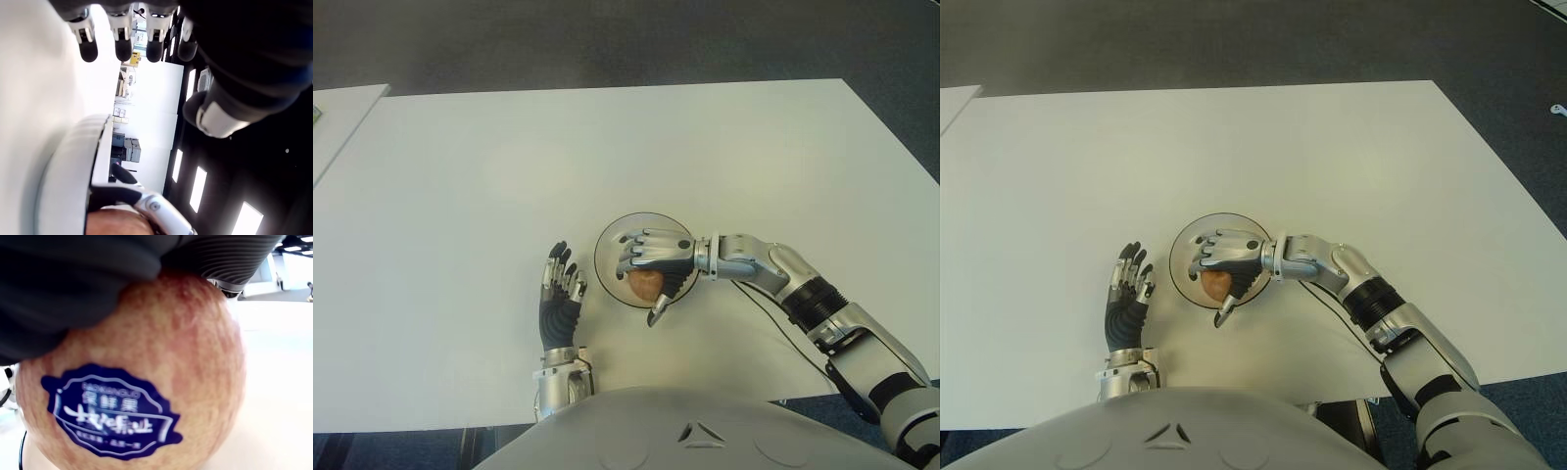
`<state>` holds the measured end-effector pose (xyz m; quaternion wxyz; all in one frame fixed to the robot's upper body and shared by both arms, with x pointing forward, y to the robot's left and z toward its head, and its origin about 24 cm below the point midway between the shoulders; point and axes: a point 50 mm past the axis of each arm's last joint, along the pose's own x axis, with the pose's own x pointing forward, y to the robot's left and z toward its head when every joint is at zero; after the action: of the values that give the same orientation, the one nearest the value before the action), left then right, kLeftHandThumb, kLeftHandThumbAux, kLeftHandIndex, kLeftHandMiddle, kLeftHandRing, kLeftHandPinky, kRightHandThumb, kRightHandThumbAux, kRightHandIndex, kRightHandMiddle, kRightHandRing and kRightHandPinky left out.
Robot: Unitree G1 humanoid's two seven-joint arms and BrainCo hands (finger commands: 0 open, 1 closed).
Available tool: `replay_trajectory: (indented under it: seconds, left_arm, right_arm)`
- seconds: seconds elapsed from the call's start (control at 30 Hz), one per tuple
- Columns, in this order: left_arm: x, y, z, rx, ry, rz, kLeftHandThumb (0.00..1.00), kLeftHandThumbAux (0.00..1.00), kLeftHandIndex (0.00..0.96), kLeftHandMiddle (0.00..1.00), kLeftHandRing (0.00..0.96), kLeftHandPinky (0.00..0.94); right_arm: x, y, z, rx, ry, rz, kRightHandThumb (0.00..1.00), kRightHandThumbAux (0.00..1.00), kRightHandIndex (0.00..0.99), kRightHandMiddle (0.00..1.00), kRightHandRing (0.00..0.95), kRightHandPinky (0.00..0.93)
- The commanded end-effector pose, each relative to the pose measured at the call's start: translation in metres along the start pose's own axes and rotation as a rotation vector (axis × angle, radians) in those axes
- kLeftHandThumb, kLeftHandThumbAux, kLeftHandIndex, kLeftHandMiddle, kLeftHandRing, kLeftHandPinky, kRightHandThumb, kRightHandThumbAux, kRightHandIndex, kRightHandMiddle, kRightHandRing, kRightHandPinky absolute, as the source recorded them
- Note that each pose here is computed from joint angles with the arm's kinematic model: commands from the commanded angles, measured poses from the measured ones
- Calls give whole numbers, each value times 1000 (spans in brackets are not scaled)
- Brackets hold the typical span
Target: Put the apples into the plate.
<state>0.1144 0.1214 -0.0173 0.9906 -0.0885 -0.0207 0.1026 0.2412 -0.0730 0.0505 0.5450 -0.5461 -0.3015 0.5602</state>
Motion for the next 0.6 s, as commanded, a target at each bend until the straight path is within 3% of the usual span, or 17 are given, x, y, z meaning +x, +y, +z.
replay_trajectory:
  seconds: [0.03,0.6]
  left_arm:
    - [-1,-4,-8,-19,43,23,112,657,0,0,0,0]
    - [1,-1,-10,20,27,23,107,683,0,0,0,0]
  right_arm:
    - [-3,12,0,51,28,58,101,234,0,0,0,0]
    - [-3,11,-1,70,37,6,104,211,0,0,0,0]
